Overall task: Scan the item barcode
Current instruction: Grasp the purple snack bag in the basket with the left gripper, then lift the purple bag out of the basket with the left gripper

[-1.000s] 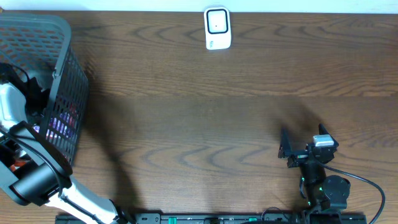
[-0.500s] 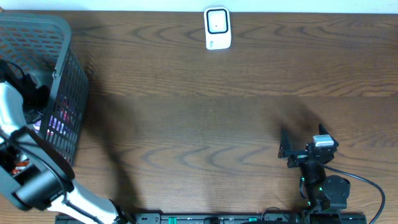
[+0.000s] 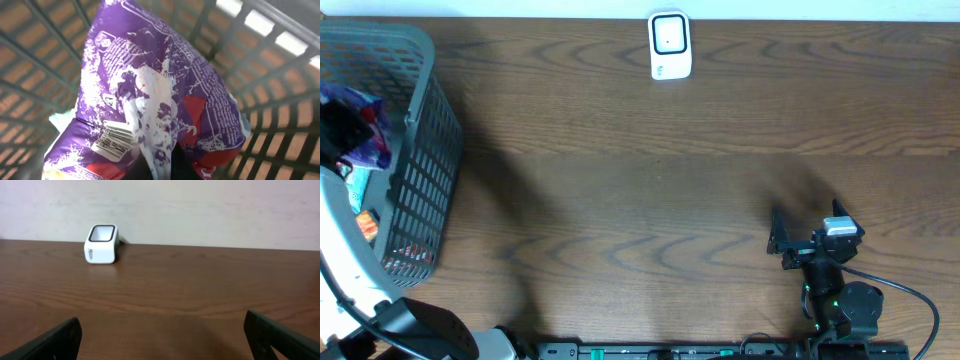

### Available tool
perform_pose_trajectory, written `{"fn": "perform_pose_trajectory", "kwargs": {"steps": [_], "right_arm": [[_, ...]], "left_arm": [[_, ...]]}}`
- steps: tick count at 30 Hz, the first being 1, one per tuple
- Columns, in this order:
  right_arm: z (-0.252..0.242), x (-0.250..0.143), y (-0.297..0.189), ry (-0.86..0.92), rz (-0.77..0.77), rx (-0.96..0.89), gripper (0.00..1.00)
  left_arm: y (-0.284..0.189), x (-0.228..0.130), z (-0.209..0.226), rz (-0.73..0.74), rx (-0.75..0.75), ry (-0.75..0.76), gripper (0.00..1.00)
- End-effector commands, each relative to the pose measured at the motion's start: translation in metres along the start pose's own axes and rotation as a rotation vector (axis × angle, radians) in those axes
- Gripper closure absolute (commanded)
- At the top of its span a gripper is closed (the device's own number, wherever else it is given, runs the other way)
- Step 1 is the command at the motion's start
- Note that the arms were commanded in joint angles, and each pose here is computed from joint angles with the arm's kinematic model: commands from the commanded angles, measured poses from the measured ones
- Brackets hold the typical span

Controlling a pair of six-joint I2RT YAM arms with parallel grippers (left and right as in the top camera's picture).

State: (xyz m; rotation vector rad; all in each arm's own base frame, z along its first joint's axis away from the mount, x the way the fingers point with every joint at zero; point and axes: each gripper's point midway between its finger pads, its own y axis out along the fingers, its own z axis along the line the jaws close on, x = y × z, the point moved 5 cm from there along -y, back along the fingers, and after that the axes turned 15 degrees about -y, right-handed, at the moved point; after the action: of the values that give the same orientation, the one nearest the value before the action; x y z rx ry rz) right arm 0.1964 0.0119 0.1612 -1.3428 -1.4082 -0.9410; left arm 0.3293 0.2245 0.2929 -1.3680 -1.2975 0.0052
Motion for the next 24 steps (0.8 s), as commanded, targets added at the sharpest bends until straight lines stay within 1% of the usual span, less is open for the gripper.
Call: {"fn": "perform_pose_trajectory", "kwargs": {"steps": [1, 5, 8, 10, 13, 15, 18, 20, 21, 22, 24], "right_arm": [[-0.002, -0.002, 0.000, -0.010, 0.008, -0.015, 0.01], [-0.002, -0.002, 0.000, -0.010, 0.008, -0.015, 0.01], [-0.002, -0.002, 0.000, -0.010, 0.008, -0.015, 0.01], [-0.002, -0.002, 0.000, -0.010, 0.008, -0.015, 0.01], [-0.002, -0.002, 0.000, -0.010, 0.008, -0.015, 0.01], [-0.002, -0.002, 0.000, -0.010, 0.008, -0.015, 0.01], [-0.002, -0.002, 0.000, -0.010, 0.008, -0.015, 0.01], [-0.002, -0.002, 0.000, -0.010, 0.008, -0.015, 0.01], [-0.002, -0.002, 0.000, -0.010, 0.008, -0.015, 0.01], [-0.002, -0.002, 0.000, -0.010, 0.008, -0.015, 0.01], [-0.002, -0.002, 0.000, -0.010, 0.008, -0.015, 0.01]], "left_arm": [[-0.034, 0.022, -0.010, -0.137, -0.045, -0.074, 0.93], [-0.086, 0.047, -0.028, -0.321, -0.154, -0.178, 0.93], [-0.126, 0.055, -0.049, -0.402, -0.308, -0.162, 0.93], [-0.153, 0.056, -0.067, -0.435, -0.437, -0.128, 0.93], [-0.180, 0.052, -0.089, -0.452, -0.566, -0.118, 0.93], [-0.188, 0.045, -0.100, -0.445, -0.602, -0.105, 0.93], [-0.187, 0.037, -0.112, -0.419, -0.624, -0.083, 0.93], [-0.177, 0.035, -0.111, -0.400, -0.596, -0.063, 0.93], [-0.168, 0.035, -0.107, -0.392, -0.553, -0.065, 0.87], [-0.159, 0.035, -0.100, -0.387, -0.499, -0.079, 0.72], [-0.135, 0.036, -0.078, -0.373, -0.331, -0.135, 0.46]]}}
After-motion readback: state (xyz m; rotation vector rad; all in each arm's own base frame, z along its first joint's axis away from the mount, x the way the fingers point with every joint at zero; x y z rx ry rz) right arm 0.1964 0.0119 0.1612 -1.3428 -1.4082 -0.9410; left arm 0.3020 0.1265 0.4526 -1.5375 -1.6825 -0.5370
